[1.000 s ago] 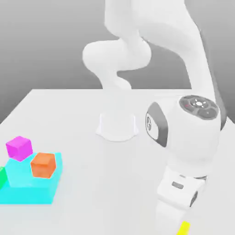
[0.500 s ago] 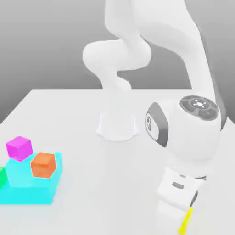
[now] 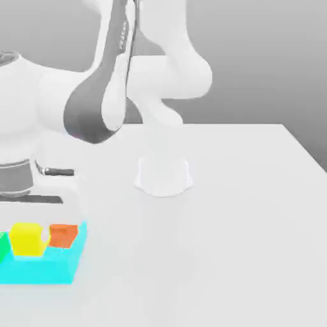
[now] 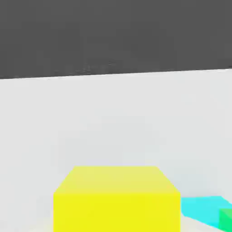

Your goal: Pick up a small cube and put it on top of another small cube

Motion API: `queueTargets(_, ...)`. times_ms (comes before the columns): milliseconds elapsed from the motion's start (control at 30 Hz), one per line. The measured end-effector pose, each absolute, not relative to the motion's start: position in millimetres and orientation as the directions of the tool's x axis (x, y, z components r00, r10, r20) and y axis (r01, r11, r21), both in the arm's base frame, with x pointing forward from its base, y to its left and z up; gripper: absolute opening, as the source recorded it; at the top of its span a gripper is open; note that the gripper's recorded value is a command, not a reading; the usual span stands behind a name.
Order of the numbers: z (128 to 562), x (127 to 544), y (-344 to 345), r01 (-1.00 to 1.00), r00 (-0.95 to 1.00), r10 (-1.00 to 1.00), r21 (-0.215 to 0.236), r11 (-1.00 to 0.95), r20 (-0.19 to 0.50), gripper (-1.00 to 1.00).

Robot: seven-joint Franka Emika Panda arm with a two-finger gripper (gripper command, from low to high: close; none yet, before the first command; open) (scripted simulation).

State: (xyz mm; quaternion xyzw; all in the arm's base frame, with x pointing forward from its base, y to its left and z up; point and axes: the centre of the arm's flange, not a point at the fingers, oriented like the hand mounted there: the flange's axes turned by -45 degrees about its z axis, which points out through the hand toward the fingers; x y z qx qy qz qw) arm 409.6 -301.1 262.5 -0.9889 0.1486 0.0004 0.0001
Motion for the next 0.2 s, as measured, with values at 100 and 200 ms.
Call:
queueTargets(100, 250.1, 398.6, -319.5, -0.352, 0.936, -0.352, -0.002, -0.936, 0.000, 1.00)
queueTargets(200, 250.1, 398.6, -319.5, -0.352, 0.936, -0.352, -0.002, -0.936, 0.000, 1.00)
